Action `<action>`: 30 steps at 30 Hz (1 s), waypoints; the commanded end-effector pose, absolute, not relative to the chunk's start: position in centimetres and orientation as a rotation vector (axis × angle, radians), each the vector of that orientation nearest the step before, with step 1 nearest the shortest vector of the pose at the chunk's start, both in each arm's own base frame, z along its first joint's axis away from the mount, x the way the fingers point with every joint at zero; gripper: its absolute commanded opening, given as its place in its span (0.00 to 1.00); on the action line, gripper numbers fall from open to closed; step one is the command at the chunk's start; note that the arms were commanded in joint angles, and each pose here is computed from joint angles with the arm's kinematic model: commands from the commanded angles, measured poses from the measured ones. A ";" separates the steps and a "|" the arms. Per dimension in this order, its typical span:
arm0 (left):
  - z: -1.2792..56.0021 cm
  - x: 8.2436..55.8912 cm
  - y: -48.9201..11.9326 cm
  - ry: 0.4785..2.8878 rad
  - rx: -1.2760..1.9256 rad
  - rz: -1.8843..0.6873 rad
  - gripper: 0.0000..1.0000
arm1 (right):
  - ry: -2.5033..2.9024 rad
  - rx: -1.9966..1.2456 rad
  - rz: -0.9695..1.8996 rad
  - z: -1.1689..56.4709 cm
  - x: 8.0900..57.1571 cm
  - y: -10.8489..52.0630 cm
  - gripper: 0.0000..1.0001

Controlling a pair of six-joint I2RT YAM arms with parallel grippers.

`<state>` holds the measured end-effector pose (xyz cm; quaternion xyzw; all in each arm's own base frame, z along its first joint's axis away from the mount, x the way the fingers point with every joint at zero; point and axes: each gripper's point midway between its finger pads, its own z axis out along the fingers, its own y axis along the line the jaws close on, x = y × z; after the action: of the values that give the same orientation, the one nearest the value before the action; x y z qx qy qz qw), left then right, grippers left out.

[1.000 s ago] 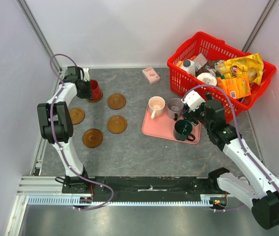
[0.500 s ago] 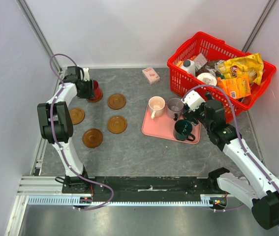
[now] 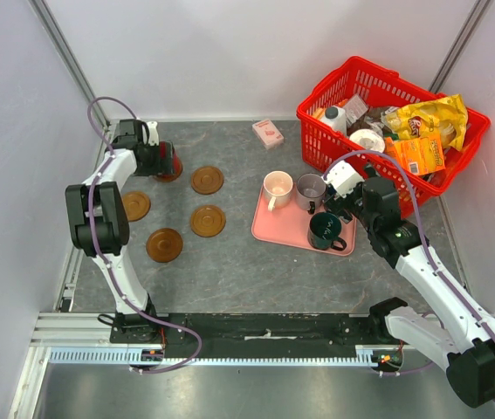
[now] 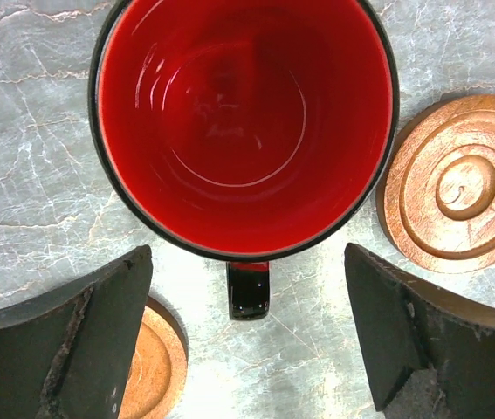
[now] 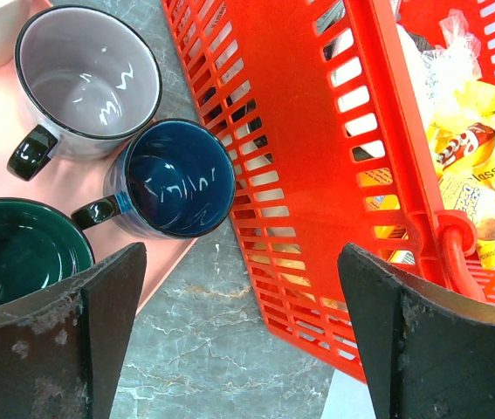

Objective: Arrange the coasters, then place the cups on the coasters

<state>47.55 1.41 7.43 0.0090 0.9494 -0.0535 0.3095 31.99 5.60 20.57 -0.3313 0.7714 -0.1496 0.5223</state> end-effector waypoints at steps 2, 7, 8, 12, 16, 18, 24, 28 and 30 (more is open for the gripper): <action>11.9 48.3 1.9 2.388 0.039 -0.091 0.98 | 1.815 -0.763 -0.371 21.4 32.4 5.5 0.98; 14.8 47.5 1.8 2.337 0.055 -0.085 0.99 | 1.813 -0.761 -0.372 21.5 32.4 5.4 0.98; 15.9 47.1 1.7 2.323 0.061 -0.089 0.99 | 1.811 -0.761 -0.371 21.6 32.4 5.5 0.98; 21.2 44.6 0.2 2.227 0.125 -0.150 1.00 | 1.815 -0.763 -0.371 21.5 32.4 5.5 0.98; 24.6 40.4 -1.3 2.150 0.229 -0.200 1.00 | 1.816 -0.764 -0.371 21.4 32.3 5.5 0.98; 25.3 37.8 -2.2 2.119 0.304 -0.227 1.00 | 1.815 -0.760 -0.375 21.5 32.3 5.4 0.98; 22.1 30.2 -3.8 2.101 0.452 -0.259 1.00 | 1.814 -0.765 -0.351 22.1 32.1 5.6 0.98; 20.0 28.1 -4.2 2.104 0.479 -0.276 1.00 | 1.895 -0.896 -0.227 19.9 31.5 7.5 0.98; 19.6 27.5 -4.4 2.098 0.492 -0.285 1.00 | 1.984 -1.007 -0.157 17.6 30.9 8.4 0.98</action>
<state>28.57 -3.58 20.19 0.1596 0.8666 -0.1046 0.4611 31.61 6.31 19.31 -0.3552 0.7822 -0.1253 0.4963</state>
